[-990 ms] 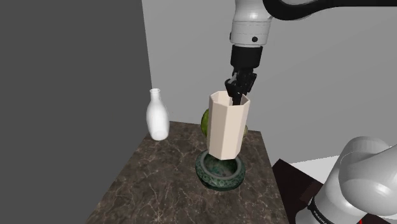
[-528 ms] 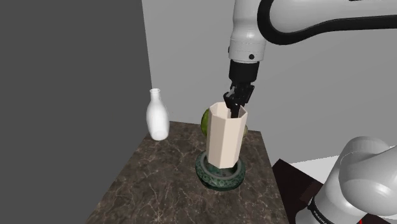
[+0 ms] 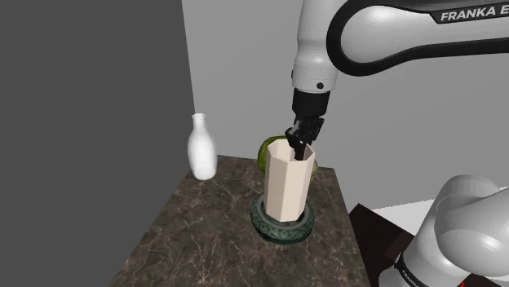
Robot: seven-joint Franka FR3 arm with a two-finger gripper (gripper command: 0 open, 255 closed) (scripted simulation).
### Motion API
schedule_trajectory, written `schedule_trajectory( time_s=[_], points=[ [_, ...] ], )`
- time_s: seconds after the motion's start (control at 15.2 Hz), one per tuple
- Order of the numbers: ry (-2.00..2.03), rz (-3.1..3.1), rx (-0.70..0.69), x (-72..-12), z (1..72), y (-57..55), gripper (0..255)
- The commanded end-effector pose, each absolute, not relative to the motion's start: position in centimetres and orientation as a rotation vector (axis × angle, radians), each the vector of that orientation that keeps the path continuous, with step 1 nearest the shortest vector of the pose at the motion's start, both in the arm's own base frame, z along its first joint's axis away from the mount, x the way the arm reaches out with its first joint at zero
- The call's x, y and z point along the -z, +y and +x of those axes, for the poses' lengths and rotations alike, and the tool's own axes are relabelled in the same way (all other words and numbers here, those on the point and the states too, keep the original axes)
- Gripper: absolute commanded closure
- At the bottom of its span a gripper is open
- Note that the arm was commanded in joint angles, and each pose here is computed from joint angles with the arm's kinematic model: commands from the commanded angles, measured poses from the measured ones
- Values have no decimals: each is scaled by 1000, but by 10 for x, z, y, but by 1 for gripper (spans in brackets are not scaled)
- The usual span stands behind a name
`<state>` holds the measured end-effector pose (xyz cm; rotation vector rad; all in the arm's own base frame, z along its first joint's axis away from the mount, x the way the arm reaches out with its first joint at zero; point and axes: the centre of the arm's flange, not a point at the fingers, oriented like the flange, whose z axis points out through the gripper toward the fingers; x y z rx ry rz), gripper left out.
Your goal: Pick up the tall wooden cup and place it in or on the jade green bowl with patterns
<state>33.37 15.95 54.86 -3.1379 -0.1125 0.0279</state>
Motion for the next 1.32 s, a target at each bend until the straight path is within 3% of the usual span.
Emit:
schedule_trajectory(
  time_s=[0.0, 0.13, 0.2, 0.53, 0.79, 1.25],
  points=[
    [-113, -3138, -35, -546, 334, 160, 255],
    [-113, -3138, -35, -546, 334, 160, 255],
    [-113, -3138, -35, -545, 334, 160, 0],
    [-113, -3138, -35, -546, 334, 160, 0],
    [-113, -3138, -35, -596, 335, 160, 0],
    [-113, -3138, -35, -596, 335, 160, 0]
  ],
)
